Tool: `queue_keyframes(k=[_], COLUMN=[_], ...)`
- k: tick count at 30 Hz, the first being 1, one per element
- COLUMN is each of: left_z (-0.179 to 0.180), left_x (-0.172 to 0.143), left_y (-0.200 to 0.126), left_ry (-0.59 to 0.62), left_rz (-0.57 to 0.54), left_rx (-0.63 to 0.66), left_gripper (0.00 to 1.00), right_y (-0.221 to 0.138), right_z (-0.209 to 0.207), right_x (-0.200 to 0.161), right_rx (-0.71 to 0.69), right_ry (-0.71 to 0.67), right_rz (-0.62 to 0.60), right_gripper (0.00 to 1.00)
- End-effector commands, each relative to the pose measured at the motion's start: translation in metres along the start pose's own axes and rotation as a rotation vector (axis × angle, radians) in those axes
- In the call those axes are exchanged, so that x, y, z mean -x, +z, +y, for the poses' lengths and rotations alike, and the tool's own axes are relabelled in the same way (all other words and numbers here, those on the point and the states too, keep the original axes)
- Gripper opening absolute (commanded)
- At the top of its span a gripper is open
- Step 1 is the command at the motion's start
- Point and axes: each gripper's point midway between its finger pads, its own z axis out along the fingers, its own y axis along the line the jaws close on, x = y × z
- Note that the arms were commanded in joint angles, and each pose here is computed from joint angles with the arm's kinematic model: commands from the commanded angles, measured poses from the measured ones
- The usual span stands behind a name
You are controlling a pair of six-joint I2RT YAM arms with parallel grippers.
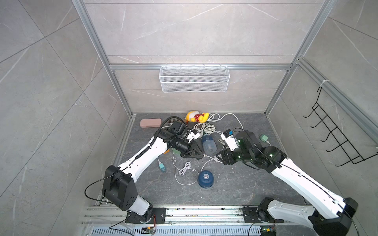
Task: Charge the cordless meat grinders
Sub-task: Pick up the charging cable from the center of the board.
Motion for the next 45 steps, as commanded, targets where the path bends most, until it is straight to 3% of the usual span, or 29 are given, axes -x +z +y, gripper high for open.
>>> queue_keyframes(k=[1,8,11,23,33,45], left_z=[-0.014,-0.015,-0.018,-0.027,-0.031,-0.034], left_x=[-0.010,-0.021,-0.025,-0.037,-0.039,-0.040], left_y=[-0.008,-0.009,-0.010,-0.012,-0.015,-0.017], left_ry=[0.047,0.069,0.083,0.115,0.127,0.131], left_rz=[0.024,0.036,0.046,0.071,0.072,0.073], left_rx=[-0.036,-0.057,-0.086,-0.144,-0.144,-0.153], left_gripper=[0.00,0.00,0.00,0.00,0.00,0.00], right_y=[0.003,0.017,0.024,0.028,0.024,0.031], right_z=[0.020,0.050,0.056,0.062,0.066,0.074], right_x=[-0.014,-0.016,-0.014,-0.007,-0.007,-0.007], right_rx=[0.038,0.081,0.075,0.053,0.067,0.079], right_ry=[-0.161,-0.339,-0.382,-0.461,-0.468,-0.476], right_rz=[0.071,0.105,0.113,0.147,0.150,0.167], right_gripper=[0.63,0.46,0.44,0.24,0.21,0.25])
